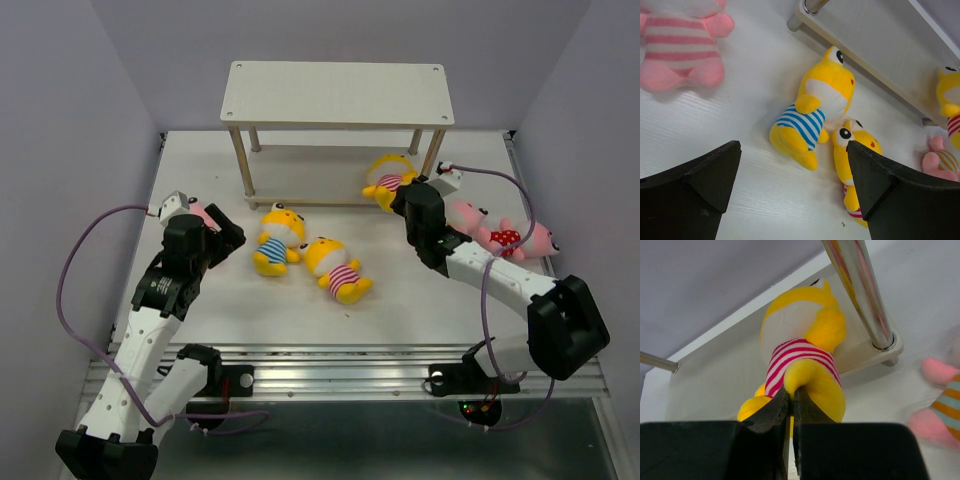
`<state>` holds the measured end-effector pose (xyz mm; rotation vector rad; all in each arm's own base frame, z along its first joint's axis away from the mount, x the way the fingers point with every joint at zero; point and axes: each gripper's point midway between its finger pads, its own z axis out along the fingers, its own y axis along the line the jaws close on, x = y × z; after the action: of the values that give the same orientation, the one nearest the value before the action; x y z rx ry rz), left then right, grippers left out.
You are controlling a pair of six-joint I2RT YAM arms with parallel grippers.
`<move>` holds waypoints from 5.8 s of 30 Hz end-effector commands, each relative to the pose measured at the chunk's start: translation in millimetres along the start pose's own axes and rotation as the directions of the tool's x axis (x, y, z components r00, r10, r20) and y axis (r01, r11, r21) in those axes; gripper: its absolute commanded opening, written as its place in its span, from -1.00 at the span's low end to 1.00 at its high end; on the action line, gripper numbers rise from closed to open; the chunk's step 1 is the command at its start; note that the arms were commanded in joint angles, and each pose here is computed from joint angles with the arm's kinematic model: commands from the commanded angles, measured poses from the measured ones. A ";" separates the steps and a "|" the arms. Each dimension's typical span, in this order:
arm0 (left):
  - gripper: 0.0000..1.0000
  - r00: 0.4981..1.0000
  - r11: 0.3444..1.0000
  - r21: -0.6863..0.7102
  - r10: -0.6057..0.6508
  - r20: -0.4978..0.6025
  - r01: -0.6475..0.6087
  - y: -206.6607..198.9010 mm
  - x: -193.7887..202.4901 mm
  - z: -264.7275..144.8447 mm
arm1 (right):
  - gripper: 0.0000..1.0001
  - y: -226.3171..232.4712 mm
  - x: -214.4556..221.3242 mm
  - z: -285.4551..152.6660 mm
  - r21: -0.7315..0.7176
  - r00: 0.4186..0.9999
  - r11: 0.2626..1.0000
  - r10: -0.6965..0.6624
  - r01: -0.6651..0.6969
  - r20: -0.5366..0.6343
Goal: Place and organize the stuffed toys onto the shelf
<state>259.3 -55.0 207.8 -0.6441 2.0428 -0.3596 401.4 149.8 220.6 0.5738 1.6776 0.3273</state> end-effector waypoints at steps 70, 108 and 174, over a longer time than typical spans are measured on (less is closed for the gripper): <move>0.98 1.000 1.000 0.014 0.020 0.004 -0.020 1.3 1.6 -1.5 | -0.17 -15.1 6.6 65.0 0.127 0.949 0.953 0.247 -0.274 0.194; 0.98 0.988 0.998 0.064 0.037 -0.150 -0.028 0.4 41.0 6.7 | 1.00 -33.5 149.9 -144.5 -0.550 0.595 0.831 -0.483 0.079 -0.643; 0.98 0.989 0.996 0.087 0.043 -0.138 -0.031 -3.5 38.8 6.8 | -0.99 109.6 51.0 -77.0 -0.617 0.866 0.782 -0.364 0.085 -0.342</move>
<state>245.2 -79.3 167.9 -0.5732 2.2028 -0.4631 309.9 270.0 220.7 -0.2470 2.0521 0.8533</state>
